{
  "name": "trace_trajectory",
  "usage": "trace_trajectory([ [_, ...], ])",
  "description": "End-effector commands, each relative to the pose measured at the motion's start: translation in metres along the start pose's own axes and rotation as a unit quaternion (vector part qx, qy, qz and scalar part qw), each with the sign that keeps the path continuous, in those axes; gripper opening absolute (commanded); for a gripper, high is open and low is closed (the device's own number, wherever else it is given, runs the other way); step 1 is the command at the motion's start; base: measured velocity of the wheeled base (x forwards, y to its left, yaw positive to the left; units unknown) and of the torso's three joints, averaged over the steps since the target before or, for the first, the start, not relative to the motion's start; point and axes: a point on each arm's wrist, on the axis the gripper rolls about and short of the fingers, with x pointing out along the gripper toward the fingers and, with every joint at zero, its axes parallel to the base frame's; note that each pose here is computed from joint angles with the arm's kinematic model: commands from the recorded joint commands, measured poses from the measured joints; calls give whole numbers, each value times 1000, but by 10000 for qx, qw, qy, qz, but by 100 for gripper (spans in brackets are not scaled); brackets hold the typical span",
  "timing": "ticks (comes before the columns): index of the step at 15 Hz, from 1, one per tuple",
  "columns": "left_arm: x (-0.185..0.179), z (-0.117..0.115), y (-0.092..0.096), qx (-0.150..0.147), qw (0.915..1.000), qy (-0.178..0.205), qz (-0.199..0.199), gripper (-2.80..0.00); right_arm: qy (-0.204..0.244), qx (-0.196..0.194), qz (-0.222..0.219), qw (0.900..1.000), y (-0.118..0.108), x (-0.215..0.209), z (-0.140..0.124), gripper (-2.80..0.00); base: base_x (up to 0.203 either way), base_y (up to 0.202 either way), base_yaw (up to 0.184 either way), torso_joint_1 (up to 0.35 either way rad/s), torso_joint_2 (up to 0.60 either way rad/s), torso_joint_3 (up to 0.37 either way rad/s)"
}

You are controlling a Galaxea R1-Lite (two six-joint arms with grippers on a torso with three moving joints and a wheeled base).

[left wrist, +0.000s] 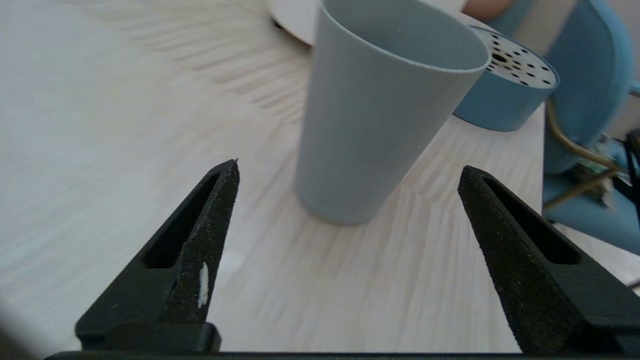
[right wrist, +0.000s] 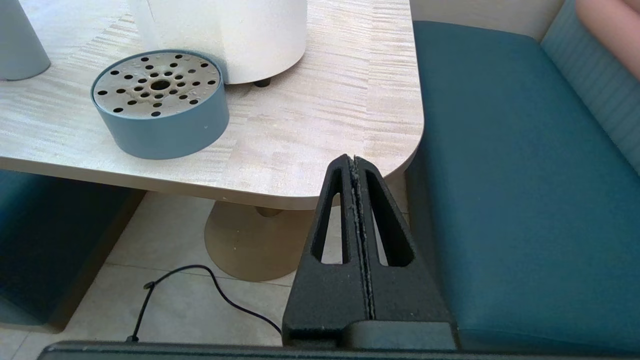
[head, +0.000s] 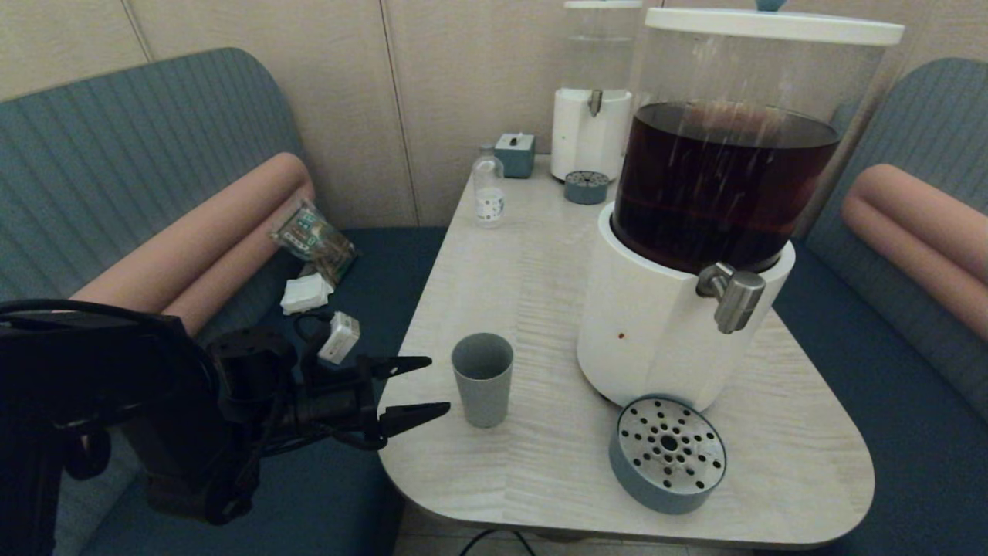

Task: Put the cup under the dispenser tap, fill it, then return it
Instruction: Pick up the cup

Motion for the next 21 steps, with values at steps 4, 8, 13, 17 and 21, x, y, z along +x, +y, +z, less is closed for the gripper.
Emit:
trace_trajectory([
  [4,28,-3,6,161,9994,-91,-308,0,-12,-2,3,10000,0,0,0,-280,0,0,0,0,0,0],
  [8,48,-7,14,216,9988,-176,-405,0,-12,-2,6,10000,0,0,0,-280,0,0,0,0,0,0],
  [13,62,-6,22,327,9982,-288,-403,0,-8,-2,5,10000,0,0,0,-280,0,0,0,0,0,0],
  [17,79,-8,25,386,9980,-379,-320,0,-4,-2,5,10000,0,0,0,-280,0,0,0,0,0,0],
  [21,87,-10,25,374,9981,-411,-279,0,-9,-2,6,10000,0,0,0,-280,0,0,0,0,0,0],
])
